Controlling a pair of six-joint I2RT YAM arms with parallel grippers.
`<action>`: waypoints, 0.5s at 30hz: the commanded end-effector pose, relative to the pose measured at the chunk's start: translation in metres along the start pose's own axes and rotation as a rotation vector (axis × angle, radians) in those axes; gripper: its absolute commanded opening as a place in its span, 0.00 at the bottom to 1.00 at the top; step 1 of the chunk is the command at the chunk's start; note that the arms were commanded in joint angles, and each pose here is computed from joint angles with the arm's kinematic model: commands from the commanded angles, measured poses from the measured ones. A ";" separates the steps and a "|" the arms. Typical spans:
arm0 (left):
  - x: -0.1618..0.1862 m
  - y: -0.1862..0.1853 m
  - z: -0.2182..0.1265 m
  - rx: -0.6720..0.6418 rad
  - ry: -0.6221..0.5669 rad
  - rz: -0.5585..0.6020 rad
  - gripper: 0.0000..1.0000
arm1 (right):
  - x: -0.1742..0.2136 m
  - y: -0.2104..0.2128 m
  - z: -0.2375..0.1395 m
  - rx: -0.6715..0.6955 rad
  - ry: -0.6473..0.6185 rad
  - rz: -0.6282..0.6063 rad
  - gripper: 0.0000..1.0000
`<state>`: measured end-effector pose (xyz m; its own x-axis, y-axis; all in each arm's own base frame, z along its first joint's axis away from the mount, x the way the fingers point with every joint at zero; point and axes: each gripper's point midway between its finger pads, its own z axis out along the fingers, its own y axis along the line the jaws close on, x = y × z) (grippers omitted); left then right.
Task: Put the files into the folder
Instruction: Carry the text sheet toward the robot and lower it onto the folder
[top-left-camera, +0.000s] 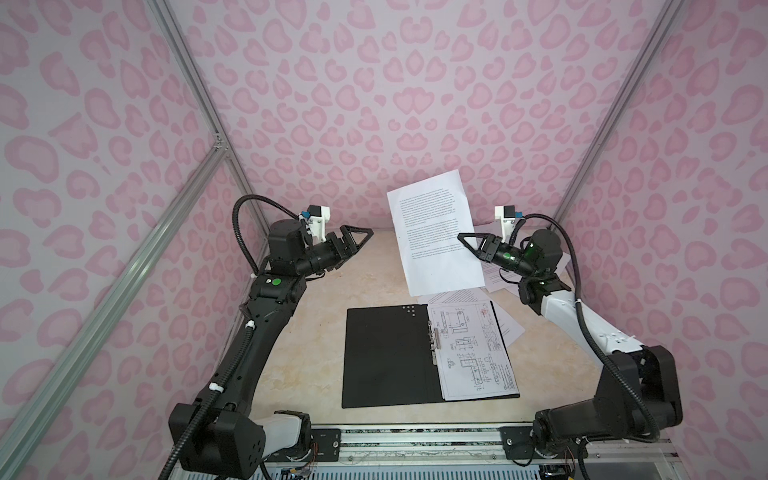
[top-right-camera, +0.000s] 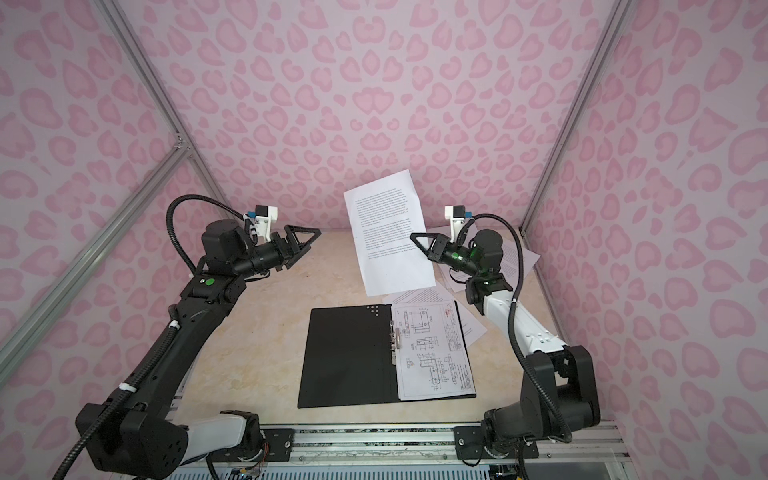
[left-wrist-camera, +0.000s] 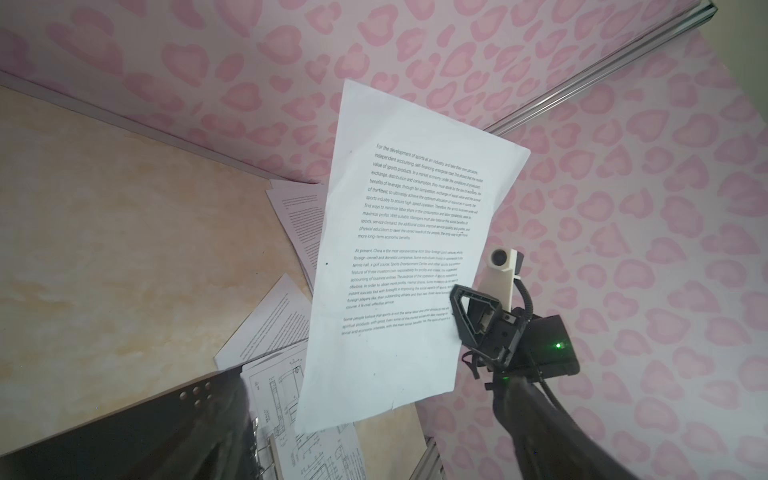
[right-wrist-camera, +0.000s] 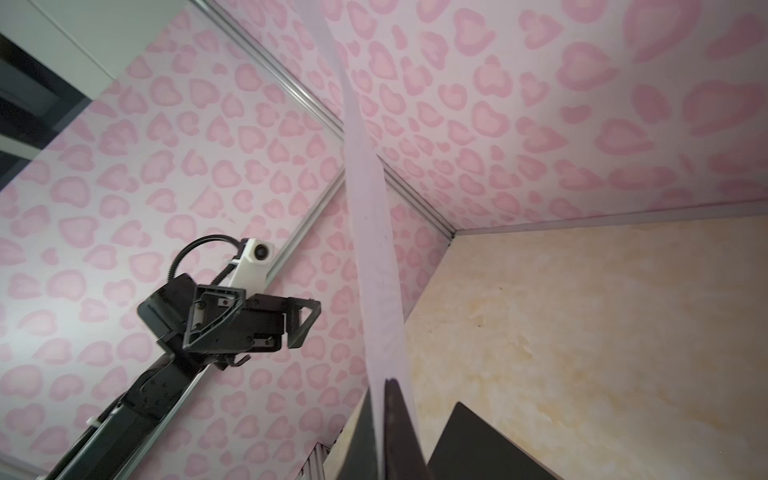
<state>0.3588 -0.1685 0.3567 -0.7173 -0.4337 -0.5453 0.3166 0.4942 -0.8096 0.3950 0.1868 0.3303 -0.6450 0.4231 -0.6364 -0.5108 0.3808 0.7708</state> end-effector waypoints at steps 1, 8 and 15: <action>0.037 0.032 -0.010 -0.112 0.097 0.039 0.98 | 0.072 -0.059 -0.044 0.313 0.237 0.142 0.00; 0.088 0.070 -0.019 -0.185 0.236 0.050 0.98 | 0.148 -0.138 -0.147 0.730 0.348 0.240 0.00; 0.103 0.082 -0.020 -0.192 0.248 0.056 0.98 | 0.160 -0.172 -0.160 0.849 0.339 0.039 0.00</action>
<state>0.3020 -0.1567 0.2358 -0.8541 -0.2423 -0.4602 0.2066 0.6541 -0.7277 0.2803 0.0732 0.1074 -0.8761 0.3029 -0.3750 0.0540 0.8347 0.5481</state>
